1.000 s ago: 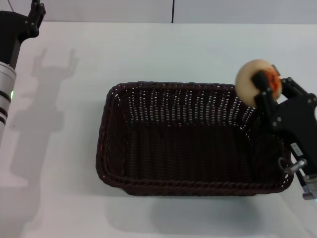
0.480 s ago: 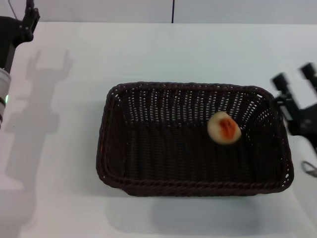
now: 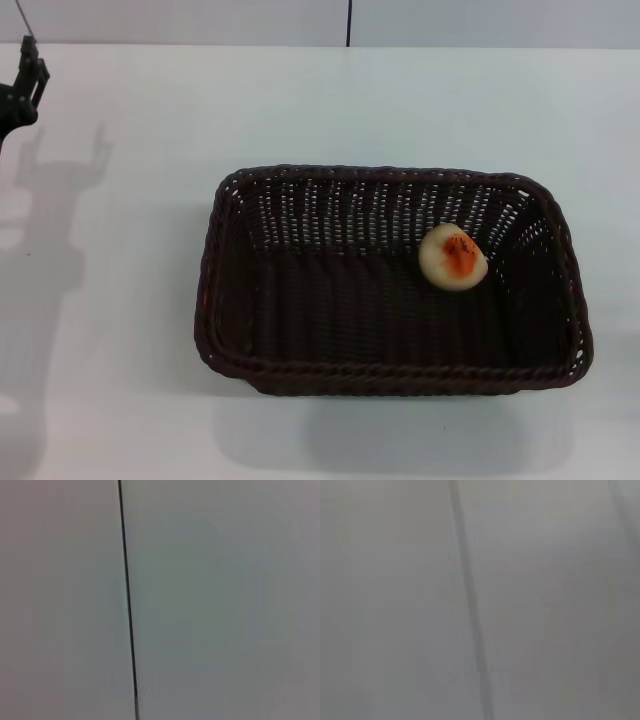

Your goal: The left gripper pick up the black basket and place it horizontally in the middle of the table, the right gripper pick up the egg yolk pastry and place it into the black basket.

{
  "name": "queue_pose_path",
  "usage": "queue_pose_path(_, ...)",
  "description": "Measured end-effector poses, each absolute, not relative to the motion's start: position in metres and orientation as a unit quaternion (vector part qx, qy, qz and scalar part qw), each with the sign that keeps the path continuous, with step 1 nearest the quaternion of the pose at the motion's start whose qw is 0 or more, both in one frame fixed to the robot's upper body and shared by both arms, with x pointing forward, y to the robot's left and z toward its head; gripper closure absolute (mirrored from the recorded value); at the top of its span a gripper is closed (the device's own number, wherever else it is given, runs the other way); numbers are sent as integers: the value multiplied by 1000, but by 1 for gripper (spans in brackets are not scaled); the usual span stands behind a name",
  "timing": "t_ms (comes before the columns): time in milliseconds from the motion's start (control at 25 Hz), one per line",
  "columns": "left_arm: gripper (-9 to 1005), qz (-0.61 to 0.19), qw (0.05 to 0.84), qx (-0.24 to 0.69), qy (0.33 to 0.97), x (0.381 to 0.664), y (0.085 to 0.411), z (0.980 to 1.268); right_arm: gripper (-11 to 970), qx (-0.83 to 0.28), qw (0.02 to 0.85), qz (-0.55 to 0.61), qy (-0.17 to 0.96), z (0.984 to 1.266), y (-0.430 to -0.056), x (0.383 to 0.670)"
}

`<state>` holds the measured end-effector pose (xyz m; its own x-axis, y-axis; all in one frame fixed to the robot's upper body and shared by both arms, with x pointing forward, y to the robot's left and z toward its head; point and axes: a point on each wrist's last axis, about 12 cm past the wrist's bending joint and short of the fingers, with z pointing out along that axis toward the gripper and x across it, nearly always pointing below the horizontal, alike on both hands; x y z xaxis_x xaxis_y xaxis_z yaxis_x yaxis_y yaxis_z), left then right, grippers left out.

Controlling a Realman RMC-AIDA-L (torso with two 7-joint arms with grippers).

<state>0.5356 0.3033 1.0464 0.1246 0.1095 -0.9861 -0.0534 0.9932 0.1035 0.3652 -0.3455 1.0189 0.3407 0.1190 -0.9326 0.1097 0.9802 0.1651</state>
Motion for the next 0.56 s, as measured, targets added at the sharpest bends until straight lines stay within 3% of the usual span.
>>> queue_pose_path(560,199,60,746,14,663,513,312,1032,143,131,805,-36,578,1016,-358,354)
